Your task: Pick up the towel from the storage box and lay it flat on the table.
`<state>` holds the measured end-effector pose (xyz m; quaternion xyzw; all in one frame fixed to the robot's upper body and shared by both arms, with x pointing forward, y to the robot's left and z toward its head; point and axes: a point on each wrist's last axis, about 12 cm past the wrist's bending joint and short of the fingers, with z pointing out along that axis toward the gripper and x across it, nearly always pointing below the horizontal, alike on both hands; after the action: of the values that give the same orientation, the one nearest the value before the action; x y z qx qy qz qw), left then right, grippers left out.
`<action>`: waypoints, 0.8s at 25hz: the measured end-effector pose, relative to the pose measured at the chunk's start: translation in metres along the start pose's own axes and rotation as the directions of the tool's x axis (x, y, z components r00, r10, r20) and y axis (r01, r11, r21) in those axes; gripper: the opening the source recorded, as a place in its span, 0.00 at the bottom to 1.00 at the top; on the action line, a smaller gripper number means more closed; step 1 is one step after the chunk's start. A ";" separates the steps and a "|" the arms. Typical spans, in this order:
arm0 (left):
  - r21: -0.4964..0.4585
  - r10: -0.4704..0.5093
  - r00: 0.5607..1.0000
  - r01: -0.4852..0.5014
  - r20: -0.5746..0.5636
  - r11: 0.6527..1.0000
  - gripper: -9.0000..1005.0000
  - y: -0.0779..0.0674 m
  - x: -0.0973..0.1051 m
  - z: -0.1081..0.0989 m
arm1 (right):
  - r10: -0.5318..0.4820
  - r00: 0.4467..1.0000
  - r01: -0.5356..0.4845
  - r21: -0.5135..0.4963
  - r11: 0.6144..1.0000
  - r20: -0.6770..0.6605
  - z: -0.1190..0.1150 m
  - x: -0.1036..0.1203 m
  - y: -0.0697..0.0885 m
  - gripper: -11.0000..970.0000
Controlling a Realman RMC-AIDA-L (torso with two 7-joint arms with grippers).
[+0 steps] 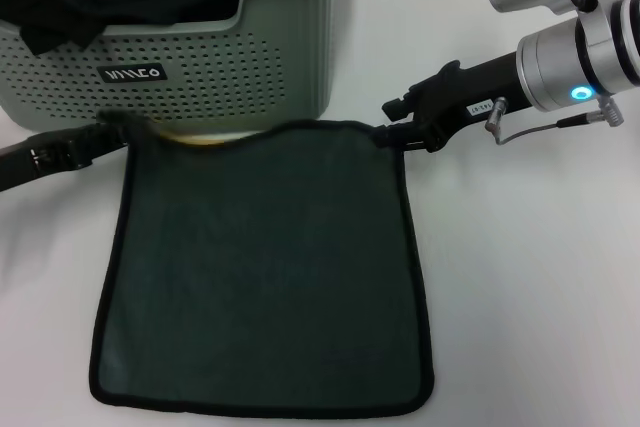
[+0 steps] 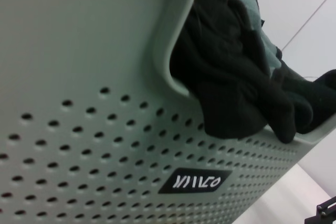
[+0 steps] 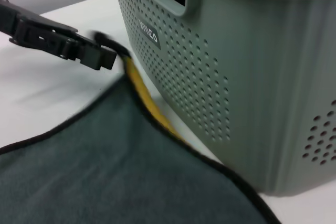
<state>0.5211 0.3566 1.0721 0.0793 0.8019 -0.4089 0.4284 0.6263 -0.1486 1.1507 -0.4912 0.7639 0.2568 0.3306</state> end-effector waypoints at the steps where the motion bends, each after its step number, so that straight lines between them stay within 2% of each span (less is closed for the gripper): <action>1: -0.002 0.002 1.000 -0.002 0.002 1.000 0.23 0.001 -0.001 -0.001 | -0.004 1.000 0.004 0.002 1.000 0.001 -0.001 0.000 0.000 0.29; 7: 0.000 0.034 0.999 -0.034 0.005 0.999 0.53 0.001 -0.014 -0.008 | -0.015 1.000 0.015 0.015 1.000 0.019 -0.008 0.002 0.001 0.54; 10: 0.041 0.102 0.995 -0.102 0.004 0.994 0.54 -0.004 -0.013 -0.012 | -0.018 0.999 0.018 0.018 1.000 0.043 -0.015 0.010 0.005 0.69; 13: 0.128 0.261 0.965 -0.263 0.031 0.956 0.54 -0.016 -0.004 -0.016 | -0.053 0.993 0.057 -0.035 0.998 0.108 -0.022 0.024 0.017 0.74; 15: 0.202 0.405 0.911 -0.412 0.075 0.889 0.54 -0.027 0.007 -0.018 | -0.102 0.976 0.129 -0.128 0.983 0.194 -0.027 0.040 0.034 0.77; 16: 0.244 0.507 0.852 -0.523 0.126 0.817 0.54 -0.035 0.015 -0.019 | -0.129 0.954 0.183 -0.186 0.965 0.269 -0.030 0.054 0.046 0.79; 17: 0.259 0.549 0.822 -0.569 0.153 0.780 0.55 -0.039 0.019 -0.019 | -0.132 0.944 0.200 -0.207 0.958 0.303 -0.032 0.058 0.052 0.80; 18: 0.285 0.622 0.755 -0.654 0.207 0.700 0.55 -0.046 0.024 -0.019 | -0.141 0.918 0.239 -0.235 0.942 0.370 -0.034 0.068 0.062 0.82; 19: 0.297 0.652 0.722 -0.691 0.231 0.659 0.54 -0.049 0.026 -0.019 | -0.141 0.896 0.262 -0.245 0.933 0.420 -0.036 0.074 0.071 0.83; 20: 0.315 0.690 0.676 -0.734 0.260 0.601 0.54 -0.053 0.025 -0.020 | -0.134 0.875 0.276 -0.251 0.928 0.465 -0.036 0.080 0.080 0.85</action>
<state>0.4682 0.3308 1.0904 0.4540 0.5785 -0.3601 0.5742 0.5197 -0.1904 1.1187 -0.5449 0.5623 0.4408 0.4389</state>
